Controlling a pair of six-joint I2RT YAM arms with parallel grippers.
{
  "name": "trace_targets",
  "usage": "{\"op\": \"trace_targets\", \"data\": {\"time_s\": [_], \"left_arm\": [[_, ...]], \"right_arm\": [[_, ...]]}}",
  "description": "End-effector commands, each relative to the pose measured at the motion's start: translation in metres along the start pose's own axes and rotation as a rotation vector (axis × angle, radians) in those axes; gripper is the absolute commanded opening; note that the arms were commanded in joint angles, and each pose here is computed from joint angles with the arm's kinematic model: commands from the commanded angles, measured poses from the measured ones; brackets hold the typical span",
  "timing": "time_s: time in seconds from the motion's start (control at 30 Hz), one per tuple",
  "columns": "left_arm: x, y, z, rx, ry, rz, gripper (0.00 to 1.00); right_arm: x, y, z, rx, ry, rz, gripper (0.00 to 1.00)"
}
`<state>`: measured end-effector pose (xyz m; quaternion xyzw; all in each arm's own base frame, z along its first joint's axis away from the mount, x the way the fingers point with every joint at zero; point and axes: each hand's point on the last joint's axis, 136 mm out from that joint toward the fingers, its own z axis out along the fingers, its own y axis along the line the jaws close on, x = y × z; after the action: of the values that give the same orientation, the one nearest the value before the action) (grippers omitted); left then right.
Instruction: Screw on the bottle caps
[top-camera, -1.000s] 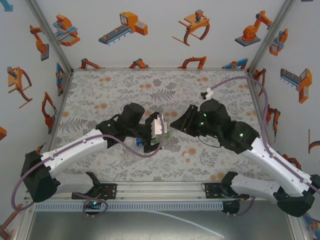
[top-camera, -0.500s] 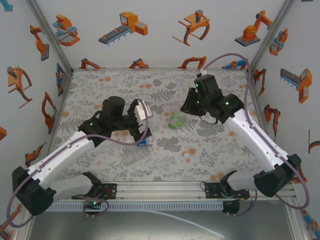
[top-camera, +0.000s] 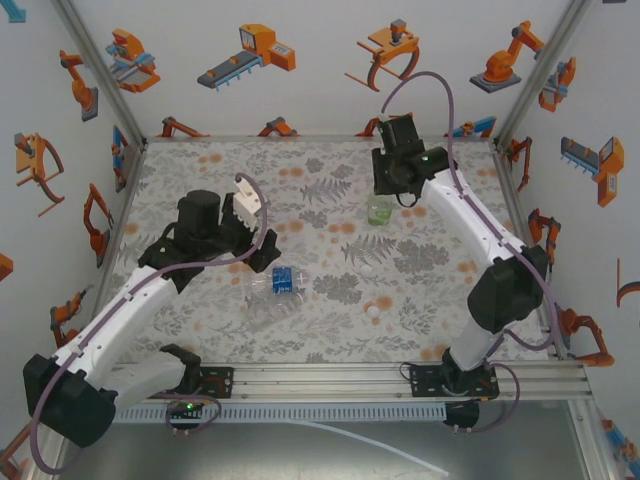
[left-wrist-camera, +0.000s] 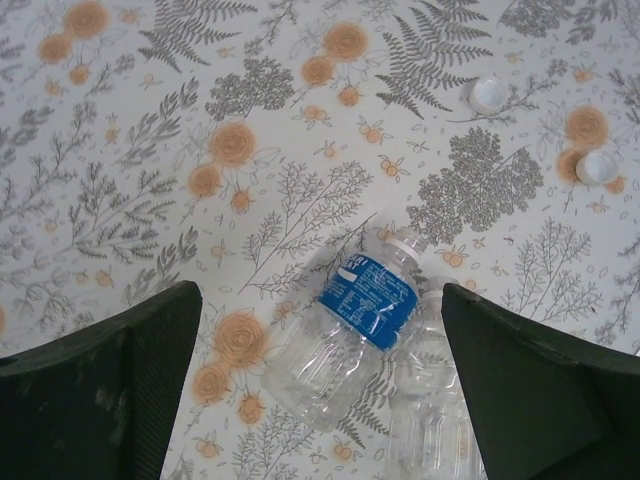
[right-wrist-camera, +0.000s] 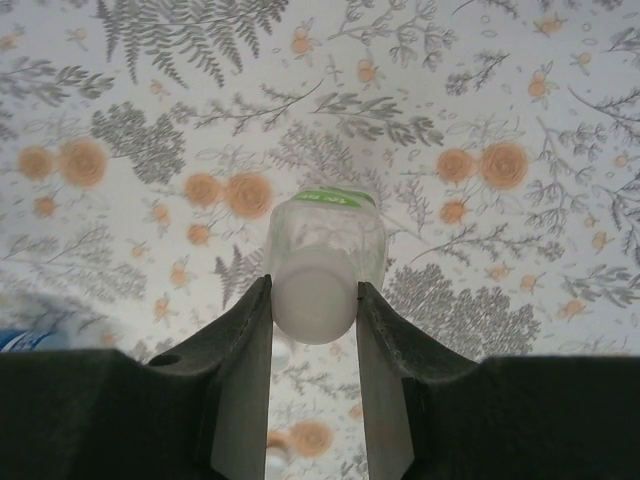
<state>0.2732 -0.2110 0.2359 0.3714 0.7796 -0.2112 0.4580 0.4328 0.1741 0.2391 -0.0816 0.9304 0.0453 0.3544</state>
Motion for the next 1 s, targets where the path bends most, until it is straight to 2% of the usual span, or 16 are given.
{"op": "trace_targets", "data": {"time_s": [0.0, 0.17, 0.5, 0.63, 0.83, 0.97], "left_arm": [[-0.015, -0.004, -0.005, 0.031, -0.086, -0.052, 0.97], [-0.01, -0.003, 0.0, 0.037, -0.049, -0.052, 0.97], [-0.007, -0.007, 0.002, 0.062, -0.042, -0.047, 0.97], [-0.008, -0.011, 0.003, 0.088, -0.048, -0.04, 0.97], [-0.008, -0.011, 0.003, 0.089, -0.052, -0.036, 0.97], [-0.008, -0.011, 0.003, 0.09, -0.051, -0.035, 0.97]], "right_arm": [[-0.028, -0.006, 0.009, 0.001, -0.101, -0.02, 0.0], [-0.022, -0.007, 0.027, -0.037, -0.099, 0.026, 0.0], [0.004, -0.014, 0.053, -0.051, -0.02, 0.077, 0.11], [0.008, -0.014, 0.055, -0.052, -0.007, 0.083, 0.26], [0.0, -0.015, 0.045, -0.047, -0.013, 0.08, 0.44], [-0.013, -0.019, 0.026, -0.031, -0.037, 0.065, 0.47]]}}
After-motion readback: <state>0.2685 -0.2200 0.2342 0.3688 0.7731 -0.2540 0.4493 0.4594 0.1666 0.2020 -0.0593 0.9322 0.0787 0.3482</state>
